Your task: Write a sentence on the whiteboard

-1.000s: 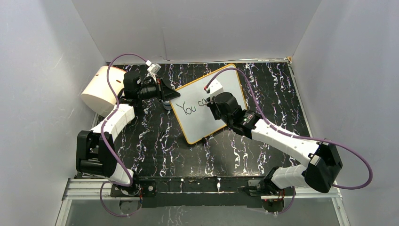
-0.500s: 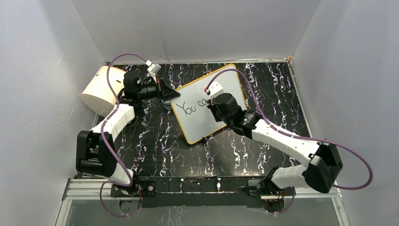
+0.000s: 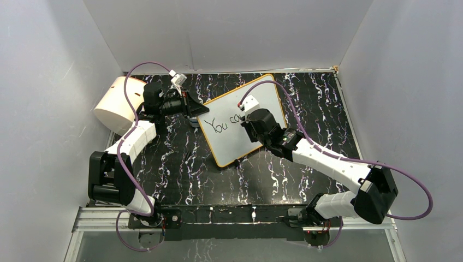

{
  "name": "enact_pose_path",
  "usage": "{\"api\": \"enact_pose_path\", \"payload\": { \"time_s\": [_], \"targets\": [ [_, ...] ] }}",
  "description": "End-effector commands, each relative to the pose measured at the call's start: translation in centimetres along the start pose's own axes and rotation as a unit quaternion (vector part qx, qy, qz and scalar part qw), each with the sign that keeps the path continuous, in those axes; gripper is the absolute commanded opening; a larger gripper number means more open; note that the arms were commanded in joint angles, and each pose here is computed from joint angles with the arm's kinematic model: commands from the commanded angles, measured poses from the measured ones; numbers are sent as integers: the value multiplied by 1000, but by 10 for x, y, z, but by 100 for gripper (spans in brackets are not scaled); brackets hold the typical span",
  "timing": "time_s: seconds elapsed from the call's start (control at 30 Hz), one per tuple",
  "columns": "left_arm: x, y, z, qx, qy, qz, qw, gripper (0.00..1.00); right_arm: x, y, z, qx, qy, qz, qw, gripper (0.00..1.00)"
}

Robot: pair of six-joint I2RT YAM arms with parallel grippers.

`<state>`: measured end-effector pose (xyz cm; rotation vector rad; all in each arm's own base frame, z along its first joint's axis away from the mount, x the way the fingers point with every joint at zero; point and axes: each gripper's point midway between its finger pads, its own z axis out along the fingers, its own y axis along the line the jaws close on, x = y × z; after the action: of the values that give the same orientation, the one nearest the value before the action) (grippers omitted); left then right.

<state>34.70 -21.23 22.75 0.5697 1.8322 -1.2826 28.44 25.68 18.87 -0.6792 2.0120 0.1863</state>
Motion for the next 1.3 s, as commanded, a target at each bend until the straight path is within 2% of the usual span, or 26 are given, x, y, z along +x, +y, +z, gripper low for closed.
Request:
{"api": "enact_pose_path", "payload": {
  "time_s": [0.0,0.5,1.27],
  "targets": [
    [41,-6,10,25,57,-37,997,0,-12,-4,-4,2,-28,14,1000,0],
    [42,-6,10,26,58,-38,997,0,-38,-7,-2,5,-67,18,998,0],
    [42,-7,11,26,60,-38,997,0,-59,-7,-8,0,-92,18,996,0]
  ]
}}
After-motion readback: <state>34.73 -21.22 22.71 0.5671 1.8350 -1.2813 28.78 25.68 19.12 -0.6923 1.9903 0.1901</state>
